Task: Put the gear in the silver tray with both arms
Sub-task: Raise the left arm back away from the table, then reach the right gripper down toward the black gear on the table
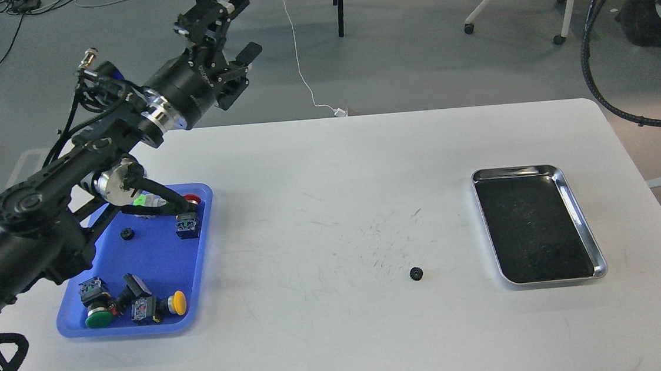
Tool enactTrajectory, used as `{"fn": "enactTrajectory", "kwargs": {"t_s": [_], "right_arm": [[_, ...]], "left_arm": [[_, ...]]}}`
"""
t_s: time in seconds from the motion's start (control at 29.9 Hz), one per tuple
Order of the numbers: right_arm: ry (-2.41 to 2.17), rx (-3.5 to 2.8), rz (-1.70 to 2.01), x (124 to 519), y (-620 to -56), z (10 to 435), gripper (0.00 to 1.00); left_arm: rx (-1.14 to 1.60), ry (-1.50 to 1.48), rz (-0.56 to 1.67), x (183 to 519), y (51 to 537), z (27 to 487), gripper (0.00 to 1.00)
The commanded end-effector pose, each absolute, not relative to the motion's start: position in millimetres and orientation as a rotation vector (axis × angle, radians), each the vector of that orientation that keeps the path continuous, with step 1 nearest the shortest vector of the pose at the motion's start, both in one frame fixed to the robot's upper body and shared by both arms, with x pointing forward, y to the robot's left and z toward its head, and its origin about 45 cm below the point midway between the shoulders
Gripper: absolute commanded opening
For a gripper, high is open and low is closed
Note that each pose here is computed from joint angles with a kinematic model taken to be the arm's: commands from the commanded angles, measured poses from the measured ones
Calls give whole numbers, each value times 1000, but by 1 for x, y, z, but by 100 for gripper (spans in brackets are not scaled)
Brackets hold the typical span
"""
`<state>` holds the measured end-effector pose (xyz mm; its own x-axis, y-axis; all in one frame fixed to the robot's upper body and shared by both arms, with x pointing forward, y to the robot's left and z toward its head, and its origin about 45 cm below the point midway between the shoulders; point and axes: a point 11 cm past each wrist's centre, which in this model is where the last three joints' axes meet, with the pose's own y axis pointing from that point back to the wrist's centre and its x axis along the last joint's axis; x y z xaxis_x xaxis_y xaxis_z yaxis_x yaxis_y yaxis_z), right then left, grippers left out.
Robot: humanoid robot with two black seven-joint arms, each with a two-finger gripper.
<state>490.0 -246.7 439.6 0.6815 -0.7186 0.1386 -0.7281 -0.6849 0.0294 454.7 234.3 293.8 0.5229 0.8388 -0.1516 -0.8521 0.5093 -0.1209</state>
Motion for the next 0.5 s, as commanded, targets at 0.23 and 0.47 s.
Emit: {"fn": "enactTrajectory", "kwargs": {"t_s": [0.23,0.47], "right_arm": [[-581,2472,464,454,-164,374,99],[-147,2233,700,425,-111,329,99]], "left_arm": [[-310,205,1267,462,327,290,98],[-393,167,1307,461,341,294,98]]}}
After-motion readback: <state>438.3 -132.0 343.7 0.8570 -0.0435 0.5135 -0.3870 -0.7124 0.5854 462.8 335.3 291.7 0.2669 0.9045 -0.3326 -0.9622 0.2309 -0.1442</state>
